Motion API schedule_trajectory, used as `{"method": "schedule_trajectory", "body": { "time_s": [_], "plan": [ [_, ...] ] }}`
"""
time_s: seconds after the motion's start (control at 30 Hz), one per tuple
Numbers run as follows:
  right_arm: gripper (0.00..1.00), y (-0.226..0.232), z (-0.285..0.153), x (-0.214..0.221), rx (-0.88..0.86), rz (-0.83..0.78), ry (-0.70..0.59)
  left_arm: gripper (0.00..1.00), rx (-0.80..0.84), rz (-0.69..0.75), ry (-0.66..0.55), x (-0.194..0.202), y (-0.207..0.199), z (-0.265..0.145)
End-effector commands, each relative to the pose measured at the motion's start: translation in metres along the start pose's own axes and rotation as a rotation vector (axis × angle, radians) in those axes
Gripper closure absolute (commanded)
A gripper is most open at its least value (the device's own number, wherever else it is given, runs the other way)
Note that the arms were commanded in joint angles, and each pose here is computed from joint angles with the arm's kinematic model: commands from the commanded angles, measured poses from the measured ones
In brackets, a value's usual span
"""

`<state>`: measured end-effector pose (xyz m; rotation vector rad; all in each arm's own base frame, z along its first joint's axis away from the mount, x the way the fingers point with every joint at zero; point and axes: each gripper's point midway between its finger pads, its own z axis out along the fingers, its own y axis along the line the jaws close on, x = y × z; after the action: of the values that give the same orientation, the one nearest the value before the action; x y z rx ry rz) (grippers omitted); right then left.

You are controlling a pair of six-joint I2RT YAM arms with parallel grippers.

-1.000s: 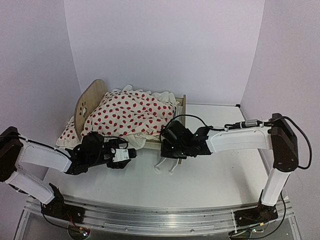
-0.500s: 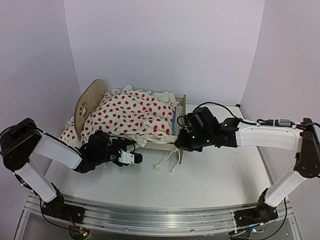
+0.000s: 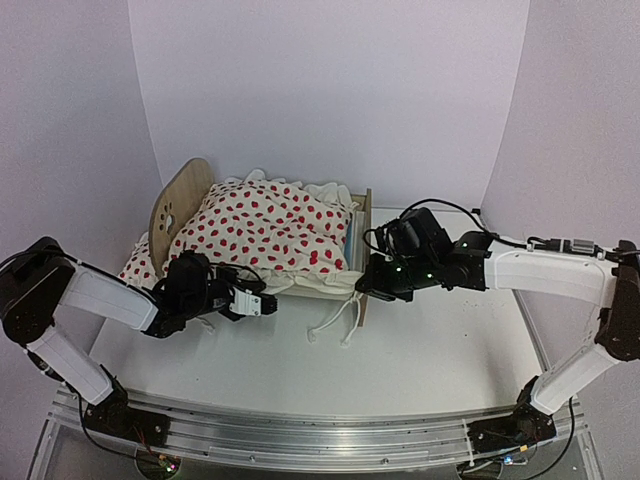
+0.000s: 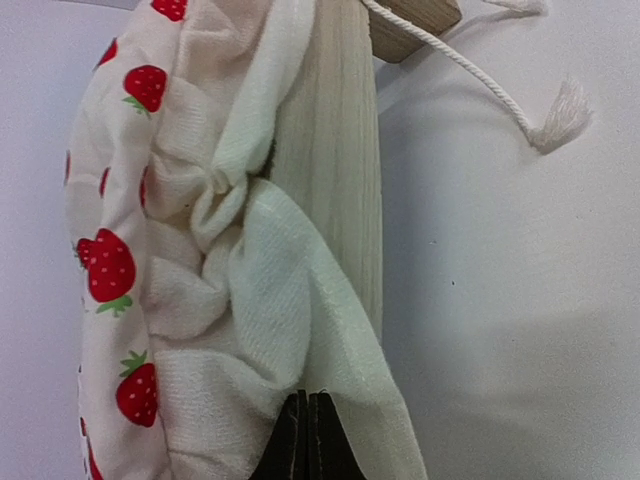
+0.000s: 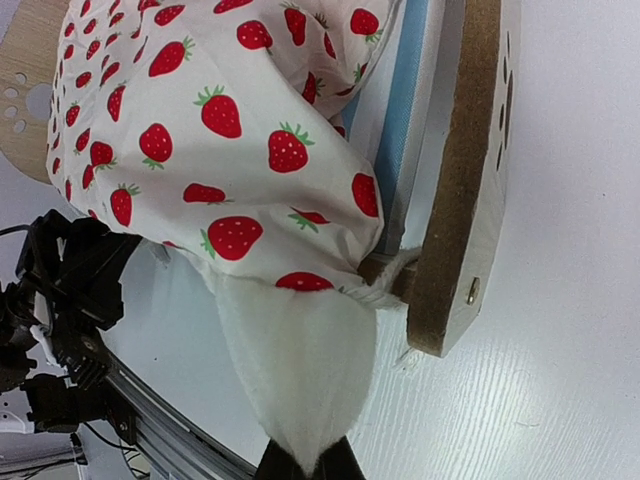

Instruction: Set up the pet bed

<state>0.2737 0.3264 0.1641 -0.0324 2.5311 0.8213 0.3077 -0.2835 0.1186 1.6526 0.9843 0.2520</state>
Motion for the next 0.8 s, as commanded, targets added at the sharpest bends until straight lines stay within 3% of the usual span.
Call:
{"method": "schedule_trajectory", "body": {
  "time_s": [0.0, 0.17, 0.47, 0.63, 0.77],
  "plan": [
    [1.00, -0.005, -0.007, -0.004, -0.010, 0.008, 0.003, 1.00, -0.101, -0.066, 0.009, -0.004, 0.039, -0.017],
    [1.00, -0.007, -0.013, -0.008, -0.017, 0.006, 0.014, 1.00, -0.084, -0.150, 0.049, -0.001, 0.048, -0.024],
    [1.00, -0.011, -0.027, -0.013, -0.005, -0.009, 0.018, 1.00, -0.031, -0.326, -0.107, -0.023, 0.078, -0.062],
    [1.00, -0.009, -0.015, -0.003, -0.020, -0.007, 0.082, 1.00, 0.030, -0.338, -0.153, -0.033, 0.066, -0.073],
    [1.00, -0.014, -0.018, -0.008, -0.009, -0.011, 0.072, 1.00, -0.025, -0.402, -0.098, -0.016, 0.078, -0.077]
  ]
}}
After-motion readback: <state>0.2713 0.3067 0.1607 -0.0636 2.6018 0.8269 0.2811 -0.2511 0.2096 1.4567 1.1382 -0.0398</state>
